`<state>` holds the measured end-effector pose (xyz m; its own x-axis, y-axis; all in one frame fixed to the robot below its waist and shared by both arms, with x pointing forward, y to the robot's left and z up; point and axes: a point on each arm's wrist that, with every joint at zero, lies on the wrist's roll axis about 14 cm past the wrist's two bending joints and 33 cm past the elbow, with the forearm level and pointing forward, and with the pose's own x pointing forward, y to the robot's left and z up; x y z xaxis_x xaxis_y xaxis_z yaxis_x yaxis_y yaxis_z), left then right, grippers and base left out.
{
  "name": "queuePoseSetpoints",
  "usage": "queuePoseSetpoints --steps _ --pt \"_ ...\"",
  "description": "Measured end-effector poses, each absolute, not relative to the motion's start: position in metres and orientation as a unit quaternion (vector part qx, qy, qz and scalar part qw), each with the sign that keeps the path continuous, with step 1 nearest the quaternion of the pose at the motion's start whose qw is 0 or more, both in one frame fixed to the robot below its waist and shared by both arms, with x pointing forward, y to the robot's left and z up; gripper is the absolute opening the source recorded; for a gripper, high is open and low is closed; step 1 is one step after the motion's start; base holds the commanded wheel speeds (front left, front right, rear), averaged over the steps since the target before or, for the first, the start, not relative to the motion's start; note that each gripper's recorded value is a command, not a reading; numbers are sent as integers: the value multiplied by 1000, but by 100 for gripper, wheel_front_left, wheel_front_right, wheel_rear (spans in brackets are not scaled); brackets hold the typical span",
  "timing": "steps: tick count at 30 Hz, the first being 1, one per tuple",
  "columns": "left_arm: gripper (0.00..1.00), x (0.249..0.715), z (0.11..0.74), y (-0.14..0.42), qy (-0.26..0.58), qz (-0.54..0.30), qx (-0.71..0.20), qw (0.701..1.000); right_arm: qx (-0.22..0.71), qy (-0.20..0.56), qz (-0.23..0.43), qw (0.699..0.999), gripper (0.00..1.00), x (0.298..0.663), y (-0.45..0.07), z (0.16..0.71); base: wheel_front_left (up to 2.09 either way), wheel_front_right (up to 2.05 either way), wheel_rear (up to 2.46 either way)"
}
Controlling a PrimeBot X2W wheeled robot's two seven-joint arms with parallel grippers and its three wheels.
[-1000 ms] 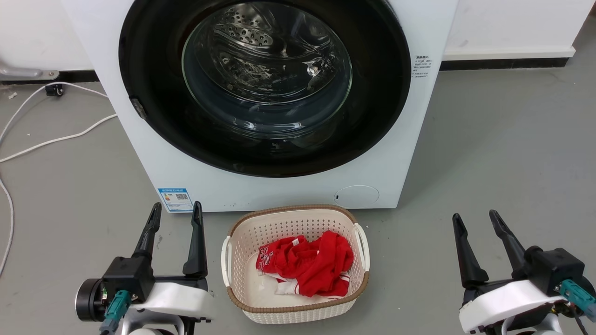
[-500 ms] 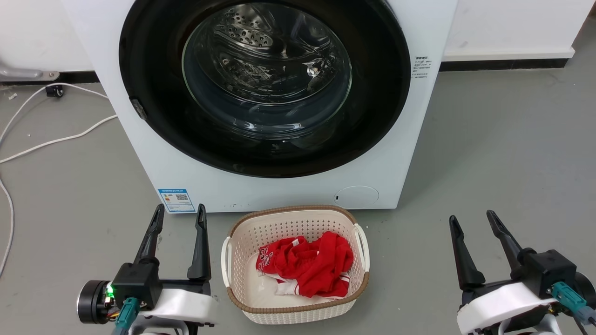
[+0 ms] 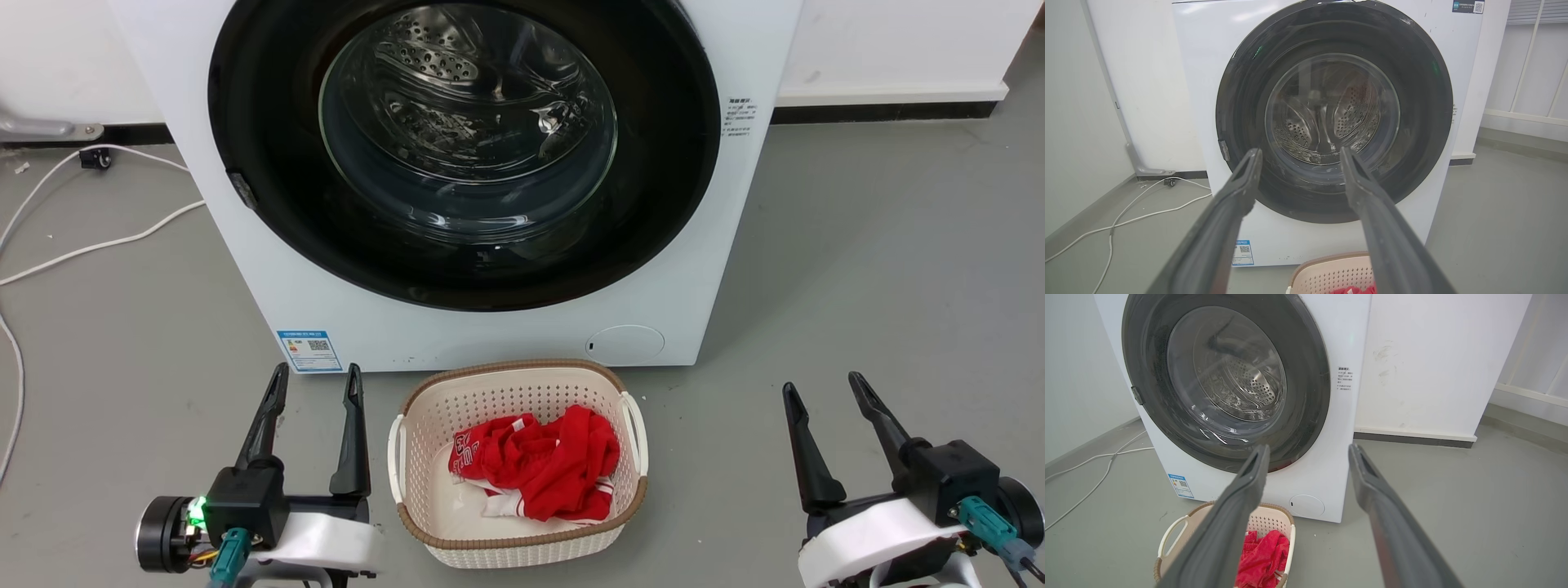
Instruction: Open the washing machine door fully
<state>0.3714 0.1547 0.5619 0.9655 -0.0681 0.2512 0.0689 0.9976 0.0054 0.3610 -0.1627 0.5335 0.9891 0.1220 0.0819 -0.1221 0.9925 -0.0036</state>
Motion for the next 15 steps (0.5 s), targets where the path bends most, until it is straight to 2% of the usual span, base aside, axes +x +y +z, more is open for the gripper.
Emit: queuePoseSetpoints --steps 13,14,15 --pt "100 372 557 156 -120 -32 -7 992 9 -34 60 998 100 362 -163 529 0 0 0" --pt "100 372 557 156 -119 -31 -7 992 11 -33 60 998 96 362 -163 528 0 0 0" --pt "100 372 557 156 -119 -31 -7 992 13 -32 60 998 42 362 -163 527 0 0 0"
